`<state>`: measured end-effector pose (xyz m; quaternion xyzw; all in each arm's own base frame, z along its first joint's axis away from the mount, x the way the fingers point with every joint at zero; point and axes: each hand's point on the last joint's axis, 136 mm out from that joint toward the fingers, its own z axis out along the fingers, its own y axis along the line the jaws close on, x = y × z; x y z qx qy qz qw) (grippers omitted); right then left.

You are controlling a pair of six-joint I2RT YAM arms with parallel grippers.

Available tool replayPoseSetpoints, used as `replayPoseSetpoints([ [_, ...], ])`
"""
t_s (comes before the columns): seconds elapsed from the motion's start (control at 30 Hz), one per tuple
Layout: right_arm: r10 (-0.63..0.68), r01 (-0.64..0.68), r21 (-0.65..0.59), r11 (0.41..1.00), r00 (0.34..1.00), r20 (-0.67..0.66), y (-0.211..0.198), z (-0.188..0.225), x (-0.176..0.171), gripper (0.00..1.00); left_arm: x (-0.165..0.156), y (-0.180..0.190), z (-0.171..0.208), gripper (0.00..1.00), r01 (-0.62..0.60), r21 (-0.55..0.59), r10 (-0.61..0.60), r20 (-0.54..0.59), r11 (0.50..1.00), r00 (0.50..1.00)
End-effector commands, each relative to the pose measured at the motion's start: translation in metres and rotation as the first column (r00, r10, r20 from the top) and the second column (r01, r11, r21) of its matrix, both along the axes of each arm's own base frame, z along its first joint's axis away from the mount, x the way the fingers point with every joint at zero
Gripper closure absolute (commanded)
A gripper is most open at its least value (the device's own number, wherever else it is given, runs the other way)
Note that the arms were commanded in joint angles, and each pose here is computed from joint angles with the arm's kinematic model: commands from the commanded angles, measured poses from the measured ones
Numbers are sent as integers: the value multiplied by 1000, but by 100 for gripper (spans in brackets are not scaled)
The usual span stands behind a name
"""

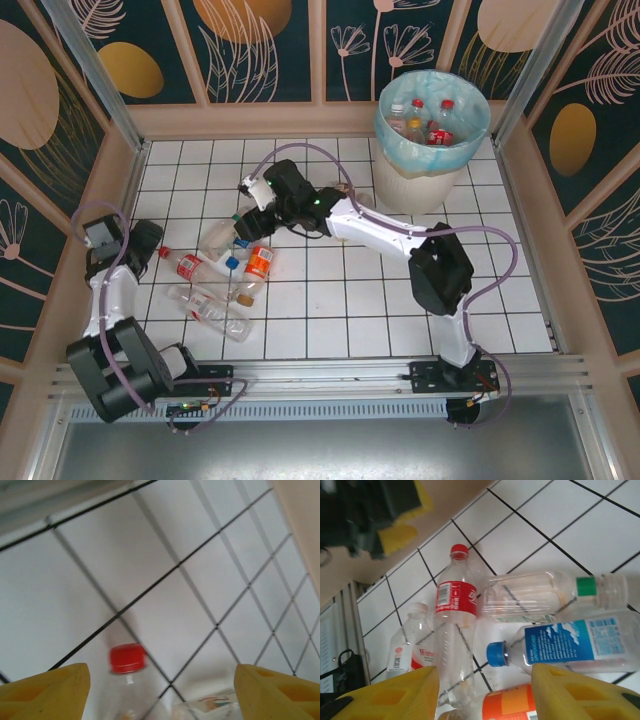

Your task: Put the plastic bottles in the bin

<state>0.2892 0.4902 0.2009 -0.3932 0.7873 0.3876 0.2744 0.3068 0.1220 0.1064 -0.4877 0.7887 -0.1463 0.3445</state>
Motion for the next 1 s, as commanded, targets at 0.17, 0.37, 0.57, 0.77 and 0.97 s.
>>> replayPoseSetpoints([
  [0.17,-2,0,71,998,1000,25,-27,19,-12,48,4,-7,-25,27,30,-112,-32,-17,993,999],
  [0.37,-36,35,74,997,999,6,-46,11,1,48,5,-15,-44,31,68,-160,-77,-50,985,996],
  [0.57,-57,57,73,996,998,-10,-59,5,11,48,5,-18,-54,34,84,-182,-97,-67,980,993],
  [0.77,-73,74,63,995,997,-15,-65,1,18,48,12,-17,-62,35,97,-200,-113,-67,975,991],
  [0.97,-88,89,62,994,996,-21,-65,-1,20,48,25,-13,-63,42,112,-209,-127,-56,971,990],
])
